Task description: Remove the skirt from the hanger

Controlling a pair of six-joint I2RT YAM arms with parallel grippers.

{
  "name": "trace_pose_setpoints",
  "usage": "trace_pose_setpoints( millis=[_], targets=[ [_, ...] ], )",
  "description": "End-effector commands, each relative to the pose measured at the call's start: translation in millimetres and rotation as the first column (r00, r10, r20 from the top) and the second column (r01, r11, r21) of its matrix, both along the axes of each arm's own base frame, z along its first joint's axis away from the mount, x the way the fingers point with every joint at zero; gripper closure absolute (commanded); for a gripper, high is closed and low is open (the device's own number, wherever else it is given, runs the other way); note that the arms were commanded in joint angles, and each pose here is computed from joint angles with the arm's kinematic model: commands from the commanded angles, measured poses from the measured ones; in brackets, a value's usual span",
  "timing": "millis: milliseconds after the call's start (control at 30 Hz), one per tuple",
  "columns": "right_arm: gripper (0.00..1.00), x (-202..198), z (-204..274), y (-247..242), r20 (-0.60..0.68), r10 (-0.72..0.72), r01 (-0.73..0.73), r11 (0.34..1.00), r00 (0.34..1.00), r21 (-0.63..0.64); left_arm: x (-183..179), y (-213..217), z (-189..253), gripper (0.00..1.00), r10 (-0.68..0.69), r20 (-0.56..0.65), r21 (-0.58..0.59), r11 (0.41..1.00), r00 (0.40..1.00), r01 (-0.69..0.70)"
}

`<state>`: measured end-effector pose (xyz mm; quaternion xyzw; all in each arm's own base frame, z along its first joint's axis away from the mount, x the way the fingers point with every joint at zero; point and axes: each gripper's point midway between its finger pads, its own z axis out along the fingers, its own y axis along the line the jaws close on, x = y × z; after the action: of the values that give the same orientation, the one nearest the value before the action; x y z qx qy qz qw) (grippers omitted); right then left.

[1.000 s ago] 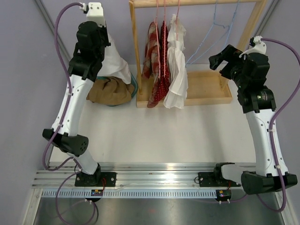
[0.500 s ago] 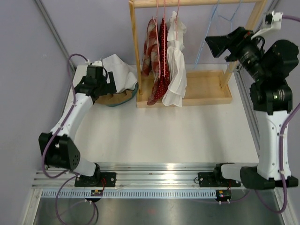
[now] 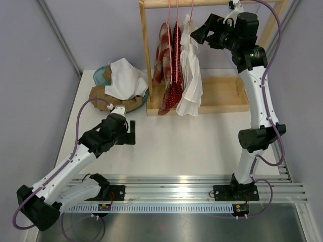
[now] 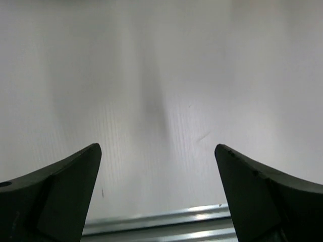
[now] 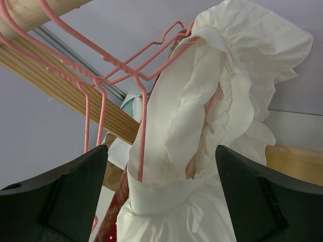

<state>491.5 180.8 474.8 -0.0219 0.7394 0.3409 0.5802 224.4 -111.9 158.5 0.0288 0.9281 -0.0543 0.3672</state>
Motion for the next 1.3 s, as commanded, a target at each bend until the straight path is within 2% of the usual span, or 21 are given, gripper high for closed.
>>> trace_pose_setpoints(
  millis=[0,200,267,633,667,700,767,800,867,900,933,1033,1267],
  targets=[
    [0.06,-16.4,45.6,10.2,0.127,0.006,-0.008,1.0,0.992,0.012,-2.5,9.4,15.0,0.01,0.055,0.075,-0.026,0.998,0.996,-0.053],
    [0.13,1.8,25.1,34.0,0.094,0.009,-0.011,1.0,0.996,0.022,-3.1,8.1,19.4,0.01,0.043,0.1,-0.038,0.998,0.994,-0.039],
    [0.22,7.3,22.3,40.0,0.093,-0.002,0.0,1.0,0.996,0.026,-4.2,6.5,20.2,0.01,0.036,0.106,-0.047,0.998,0.994,-0.031],
    [0.39,21.8,20.8,38.6,0.096,-0.068,0.064,0.997,0.993,0.039,-8.5,2.5,24.9,0.01,0.014,0.127,-0.057,0.998,0.992,-0.007],
    [0.43,22.7,20.8,36.8,0.096,-0.072,0.069,0.997,0.993,0.039,-8.7,2.1,25.0,0.01,0.014,0.127,-0.058,0.998,0.992,-0.007],
    [0.54,22.8,19.8,37.5,0.093,-0.075,0.072,0.997,0.993,0.038,-8.6,2.4,25.3,0.01,0.015,0.129,-0.058,0.998,0.992,-0.008],
    [0.63,23.7,21.0,35.5,0.098,-0.084,0.081,0.996,0.992,0.038,-8.7,2.0,25.0,0.01,0.013,0.128,-0.057,0.998,0.992,-0.006],
    [0.75,23.9,21.4,35.3,0.099,-0.086,0.082,0.996,0.991,0.039,-8.8,2.0,25.3,0.01,0.013,0.129,-0.058,0.998,0.992,-0.006],
    [0.86,24.0,22.7,35.9,0.101,-0.088,0.084,0.995,0.991,0.045,-8.9,1.9,25.7,0.01,0.014,0.13,-0.059,0.998,0.991,-0.007],
    [0.97,24.4,22.5,35.9,0.102,-0.088,0.084,0.996,0.991,0.043,-8.9,2.2,26.1,0.01,0.015,0.132,-0.059,0.998,0.991,-0.008],
    [1.0,24.6,23.6,35.5,0.104,-0.091,0.087,0.995,0.99,0.046,-9.2,2.0,25.5,0.01,0.015,0.131,-0.06,0.998,0.991,-0.007],
    [1.0,24.7,27.7,36.3,0.117,-0.084,0.078,0.996,0.99,0.053,-9.1,2.3,27.0,0.01,0.016,0.134,-0.057,0.998,0.991,-0.008],
    [1.0,-8.5,90.5,23.7,0.272,-0.099,0.078,0.993,0.957,0.087,-1.6,1.2,51.2,0.01,0.008,0.214,-0.068,0.998,0.977,0.007]
  ],
)
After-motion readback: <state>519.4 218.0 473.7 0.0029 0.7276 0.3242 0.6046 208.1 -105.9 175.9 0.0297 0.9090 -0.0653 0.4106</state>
